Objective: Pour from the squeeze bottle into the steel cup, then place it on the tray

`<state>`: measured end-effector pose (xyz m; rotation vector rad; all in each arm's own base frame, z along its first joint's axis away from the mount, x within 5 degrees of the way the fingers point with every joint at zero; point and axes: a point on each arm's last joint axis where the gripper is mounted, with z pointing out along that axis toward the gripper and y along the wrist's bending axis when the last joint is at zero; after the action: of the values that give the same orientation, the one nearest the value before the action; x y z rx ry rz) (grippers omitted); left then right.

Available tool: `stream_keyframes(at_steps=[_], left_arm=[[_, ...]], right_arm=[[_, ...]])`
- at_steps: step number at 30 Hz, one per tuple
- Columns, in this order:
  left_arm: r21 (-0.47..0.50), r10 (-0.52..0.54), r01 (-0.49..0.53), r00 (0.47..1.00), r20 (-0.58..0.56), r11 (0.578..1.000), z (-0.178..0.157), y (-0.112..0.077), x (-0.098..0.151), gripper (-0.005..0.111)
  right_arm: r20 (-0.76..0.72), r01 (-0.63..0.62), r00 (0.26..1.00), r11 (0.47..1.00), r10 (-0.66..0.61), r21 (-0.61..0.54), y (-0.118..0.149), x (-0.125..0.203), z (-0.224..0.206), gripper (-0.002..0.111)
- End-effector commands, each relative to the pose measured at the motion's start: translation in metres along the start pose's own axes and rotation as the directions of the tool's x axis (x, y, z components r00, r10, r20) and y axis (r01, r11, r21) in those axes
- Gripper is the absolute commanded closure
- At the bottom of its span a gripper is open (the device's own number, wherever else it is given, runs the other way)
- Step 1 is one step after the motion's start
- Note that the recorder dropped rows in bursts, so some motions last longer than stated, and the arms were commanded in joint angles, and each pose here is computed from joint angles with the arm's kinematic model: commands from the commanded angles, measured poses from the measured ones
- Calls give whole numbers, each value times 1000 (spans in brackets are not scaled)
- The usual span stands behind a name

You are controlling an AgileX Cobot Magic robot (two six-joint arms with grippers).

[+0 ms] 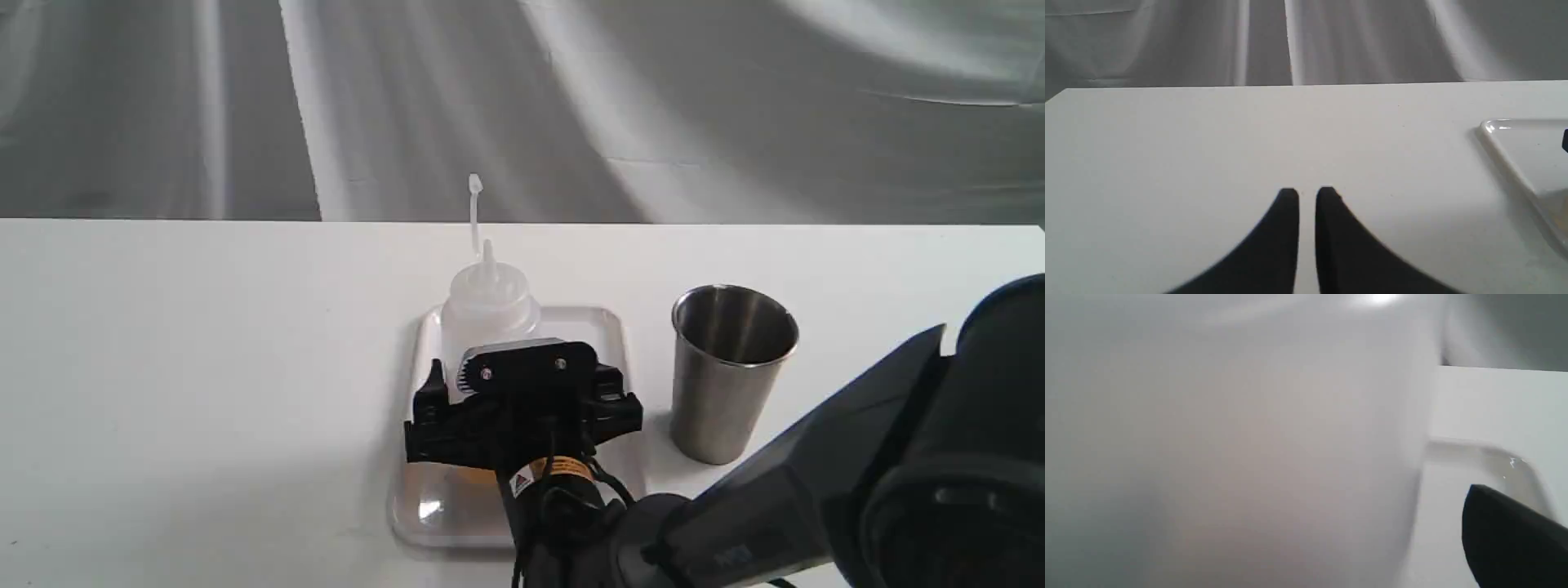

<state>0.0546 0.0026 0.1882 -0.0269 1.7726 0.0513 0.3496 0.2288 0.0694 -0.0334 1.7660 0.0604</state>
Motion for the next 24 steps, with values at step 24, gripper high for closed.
stream_keyframes(at_steps=[24], left_arm=[[8, -2, 2, 1000, 5, 1000, 0, 0, 1, 98]], right_arm=[[115, -12, 993, 998, 6, 54, 25, -23, -26, 3]])
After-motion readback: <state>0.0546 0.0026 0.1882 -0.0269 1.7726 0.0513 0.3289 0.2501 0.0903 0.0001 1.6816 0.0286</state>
